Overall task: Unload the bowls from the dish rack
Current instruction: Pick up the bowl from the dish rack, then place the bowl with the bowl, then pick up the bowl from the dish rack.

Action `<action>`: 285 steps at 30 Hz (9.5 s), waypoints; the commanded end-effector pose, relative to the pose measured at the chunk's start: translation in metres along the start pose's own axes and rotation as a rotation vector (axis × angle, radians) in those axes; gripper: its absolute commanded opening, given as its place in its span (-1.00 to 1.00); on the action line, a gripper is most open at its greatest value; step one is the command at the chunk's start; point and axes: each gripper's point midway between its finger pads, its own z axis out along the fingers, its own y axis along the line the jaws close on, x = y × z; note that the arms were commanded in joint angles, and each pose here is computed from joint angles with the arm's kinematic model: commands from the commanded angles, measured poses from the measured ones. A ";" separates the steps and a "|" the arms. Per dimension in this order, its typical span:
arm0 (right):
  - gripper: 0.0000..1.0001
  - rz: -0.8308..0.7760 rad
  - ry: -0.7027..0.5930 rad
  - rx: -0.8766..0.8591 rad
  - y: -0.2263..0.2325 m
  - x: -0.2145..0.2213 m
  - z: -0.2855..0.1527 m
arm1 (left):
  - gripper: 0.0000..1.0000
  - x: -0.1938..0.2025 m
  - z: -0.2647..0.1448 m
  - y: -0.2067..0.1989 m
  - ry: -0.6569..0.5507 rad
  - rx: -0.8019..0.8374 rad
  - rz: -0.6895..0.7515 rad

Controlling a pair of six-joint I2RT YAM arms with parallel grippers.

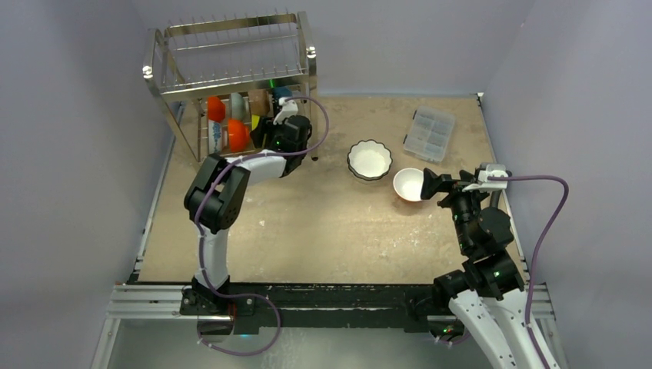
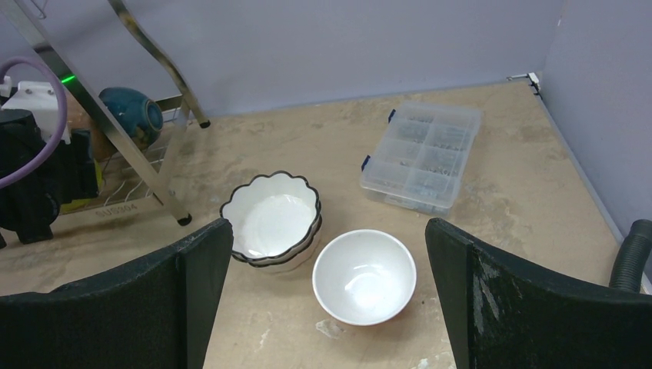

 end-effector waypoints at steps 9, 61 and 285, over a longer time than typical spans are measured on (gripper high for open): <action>0.97 -0.004 -0.032 -0.027 0.005 -0.008 0.000 | 0.01 -0.033 -0.007 0.015 -0.040 0.157 -0.184; 0.98 0.048 0.198 -0.210 0.052 0.008 0.013 | -0.69 -0.033 -0.204 0.035 -0.427 0.782 0.070; 0.97 0.271 0.386 0.015 0.007 0.060 0.070 | 0.94 0.035 -0.200 0.057 -0.001 0.759 -0.421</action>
